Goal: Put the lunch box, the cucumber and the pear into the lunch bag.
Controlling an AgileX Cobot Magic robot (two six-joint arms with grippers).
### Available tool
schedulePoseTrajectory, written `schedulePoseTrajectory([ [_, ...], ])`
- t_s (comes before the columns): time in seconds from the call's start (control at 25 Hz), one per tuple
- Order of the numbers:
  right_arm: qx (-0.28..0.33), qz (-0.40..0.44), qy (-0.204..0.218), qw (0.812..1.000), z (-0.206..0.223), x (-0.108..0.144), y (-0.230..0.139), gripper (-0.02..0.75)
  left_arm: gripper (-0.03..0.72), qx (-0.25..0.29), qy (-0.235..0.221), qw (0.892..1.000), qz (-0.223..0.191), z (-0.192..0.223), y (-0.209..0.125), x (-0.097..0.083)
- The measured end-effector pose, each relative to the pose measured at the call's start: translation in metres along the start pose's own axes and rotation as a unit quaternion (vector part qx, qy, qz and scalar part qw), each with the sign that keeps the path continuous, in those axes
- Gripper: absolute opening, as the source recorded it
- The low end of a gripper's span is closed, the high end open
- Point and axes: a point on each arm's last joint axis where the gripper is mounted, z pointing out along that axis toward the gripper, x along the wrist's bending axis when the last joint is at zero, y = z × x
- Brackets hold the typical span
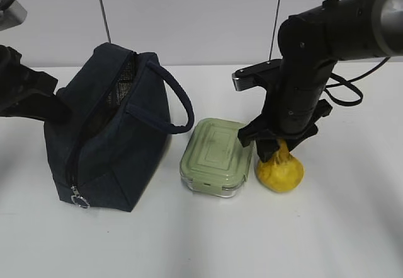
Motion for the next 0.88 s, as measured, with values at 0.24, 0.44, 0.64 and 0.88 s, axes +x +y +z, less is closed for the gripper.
schedulePoseTrajectory([
  [0.24, 0.005, 0.004, -0.011, 1.000, 0.000, -0.002, -0.001, 0.190, -0.015, 0.000, 0.001, 1.000, 0.001, 0.000, 0.000, 0.000],
  [0.44, -0.042, 0.004, -0.018, 0.999, -0.038, -0.006, 0.005, 0.188, -0.015, 0.001, 0.001, 1.000, 0.001, 0.000, 0.000, 0.000],
  [0.64, -0.167, -0.005, 0.016, 0.986, -0.120, 0.001, 0.023, 0.186, -0.015, 0.001, 0.001, 1.000, 0.001, 0.000, 0.000, 0.000],
  [0.88, -0.291, -0.096, 0.179, 0.935, -0.159, 0.063, 0.050, 0.186, -0.015, 0.001, 0.001, 1.000, 0.001, 0.000, 0.000, 0.000],
])
